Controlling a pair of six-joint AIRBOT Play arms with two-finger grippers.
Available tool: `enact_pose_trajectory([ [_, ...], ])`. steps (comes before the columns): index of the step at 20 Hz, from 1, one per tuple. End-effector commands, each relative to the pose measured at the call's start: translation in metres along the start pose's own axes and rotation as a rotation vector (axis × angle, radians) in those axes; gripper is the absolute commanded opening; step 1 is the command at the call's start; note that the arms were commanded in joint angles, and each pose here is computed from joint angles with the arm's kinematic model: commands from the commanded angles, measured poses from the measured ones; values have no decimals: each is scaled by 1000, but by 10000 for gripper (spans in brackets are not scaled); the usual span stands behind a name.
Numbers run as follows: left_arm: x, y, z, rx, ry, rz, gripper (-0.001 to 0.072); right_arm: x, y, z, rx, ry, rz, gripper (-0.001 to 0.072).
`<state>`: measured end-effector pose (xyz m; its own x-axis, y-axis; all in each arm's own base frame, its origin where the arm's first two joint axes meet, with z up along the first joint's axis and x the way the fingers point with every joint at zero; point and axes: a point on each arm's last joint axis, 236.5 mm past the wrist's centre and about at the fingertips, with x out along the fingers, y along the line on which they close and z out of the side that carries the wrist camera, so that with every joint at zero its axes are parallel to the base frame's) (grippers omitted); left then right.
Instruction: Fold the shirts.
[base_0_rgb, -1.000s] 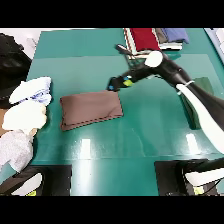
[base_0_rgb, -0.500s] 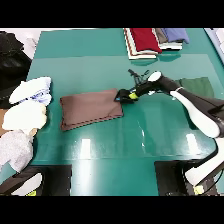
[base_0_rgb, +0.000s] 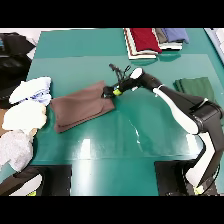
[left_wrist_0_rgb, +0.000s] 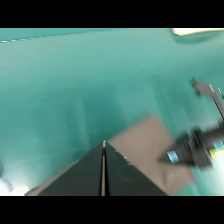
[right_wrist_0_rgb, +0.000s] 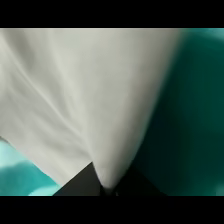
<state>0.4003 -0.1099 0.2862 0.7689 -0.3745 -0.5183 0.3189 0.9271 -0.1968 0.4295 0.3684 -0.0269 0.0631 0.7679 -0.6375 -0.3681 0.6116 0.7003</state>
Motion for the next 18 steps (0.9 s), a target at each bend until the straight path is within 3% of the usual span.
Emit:
enact_pose_trajectory([
  [1, 6, -48, -4, 65, 7, -96, 23, -79, -31, 45, -32, -128, -163, 14],
  [5, 7, -85, -10, 106, 14, -171, 23, -244, -116, 62, 65, -284, -451, 14],
  [9, 5, -116, -1, 128, -45, -232, 23, -397, -184, 38, 257, -483, -603, 14],
  [13, 2, -138, 7, 124, -90, -275, 23, -498, -238, -5, 429, -635, -693, 14],
  [18, 20, -140, -4, 84, -35, -284, 23, -548, -255, -23, 510, -767, -685, 14],
])
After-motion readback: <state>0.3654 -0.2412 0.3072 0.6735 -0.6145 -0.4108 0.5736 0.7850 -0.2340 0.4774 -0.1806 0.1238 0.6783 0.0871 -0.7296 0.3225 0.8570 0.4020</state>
